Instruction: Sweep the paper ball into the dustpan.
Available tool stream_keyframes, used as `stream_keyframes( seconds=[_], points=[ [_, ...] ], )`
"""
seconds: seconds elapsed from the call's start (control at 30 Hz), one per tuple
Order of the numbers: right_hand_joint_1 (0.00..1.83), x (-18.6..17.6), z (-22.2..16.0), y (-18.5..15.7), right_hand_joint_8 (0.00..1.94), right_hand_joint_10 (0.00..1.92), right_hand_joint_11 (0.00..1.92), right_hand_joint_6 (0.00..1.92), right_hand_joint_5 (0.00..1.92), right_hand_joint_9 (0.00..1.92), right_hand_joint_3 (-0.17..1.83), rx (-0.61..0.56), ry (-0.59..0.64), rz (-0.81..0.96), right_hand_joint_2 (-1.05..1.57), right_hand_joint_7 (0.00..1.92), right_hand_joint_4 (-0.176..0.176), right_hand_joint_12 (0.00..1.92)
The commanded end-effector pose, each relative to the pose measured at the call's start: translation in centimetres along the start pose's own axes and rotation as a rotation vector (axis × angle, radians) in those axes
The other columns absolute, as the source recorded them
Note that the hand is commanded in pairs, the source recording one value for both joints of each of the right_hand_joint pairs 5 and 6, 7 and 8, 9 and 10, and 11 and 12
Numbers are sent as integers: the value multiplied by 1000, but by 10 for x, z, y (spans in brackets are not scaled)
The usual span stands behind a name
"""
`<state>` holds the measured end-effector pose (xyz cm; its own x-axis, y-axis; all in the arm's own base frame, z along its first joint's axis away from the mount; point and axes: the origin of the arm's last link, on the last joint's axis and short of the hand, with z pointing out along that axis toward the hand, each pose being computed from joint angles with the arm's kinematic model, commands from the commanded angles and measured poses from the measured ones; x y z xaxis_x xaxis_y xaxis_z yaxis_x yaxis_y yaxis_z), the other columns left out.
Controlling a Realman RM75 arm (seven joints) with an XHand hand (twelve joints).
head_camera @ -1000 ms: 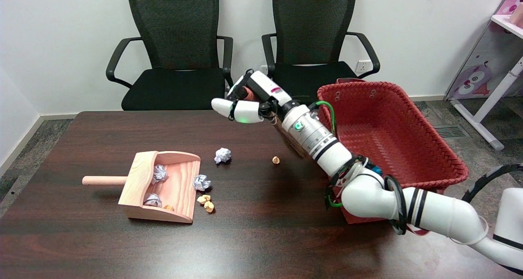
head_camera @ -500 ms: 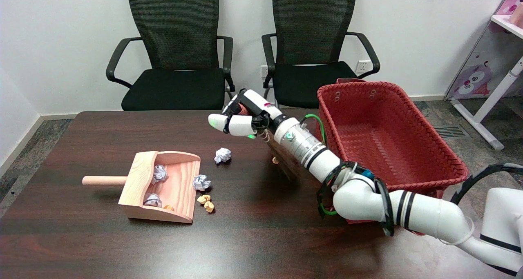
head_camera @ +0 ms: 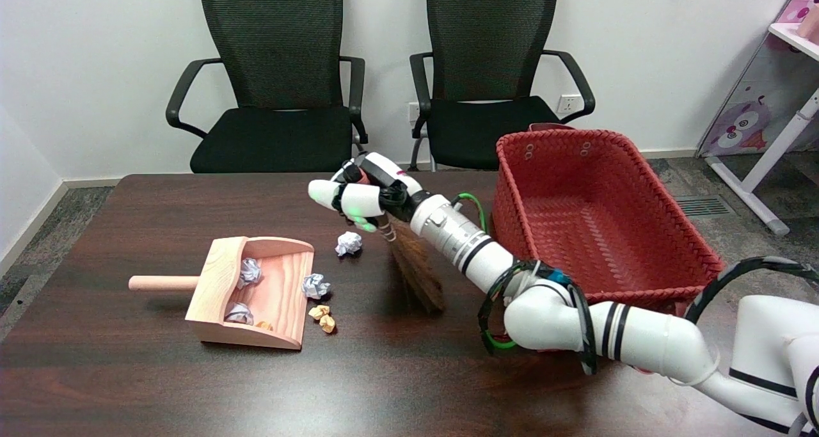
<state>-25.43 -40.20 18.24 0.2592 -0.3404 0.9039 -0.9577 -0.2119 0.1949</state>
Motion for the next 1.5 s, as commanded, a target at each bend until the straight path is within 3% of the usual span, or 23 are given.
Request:
stream_keyframes(
  seconds=[0.03,0.57,0.77,1.03,1.2,1.3,1.5],
  points=[
    [1012,-37,20,-12,1920,1920,1920,1920,1920,1920,546,18,-42,282,1571,1920,2,1920],
    [1002,-77,33,-18,1920,1920,1920,1920,1920,1920,673,38,-36,499,1571,1920,-4,1920],
    [991,-87,38,-17,1920,1920,1920,1920,1920,1920,916,45,-15,559,1571,1920,-5,1920],
    [915,-106,51,-19,1920,1920,1920,1920,1920,1920,1556,24,21,668,1498,1920,0,1920],
    [916,-107,61,-25,1920,1920,1920,1920,1920,1920,1698,42,43,699,1378,1920,0,1920],
    [916,-108,64,-30,1920,1920,1920,1920,1920,1920,1747,52,39,811,1327,1920,0,1920],
    [916,-99,65,-37,1920,1920,1920,1920,1920,1920,1755,118,72,882,1316,1920,0,1920]
  ],
)
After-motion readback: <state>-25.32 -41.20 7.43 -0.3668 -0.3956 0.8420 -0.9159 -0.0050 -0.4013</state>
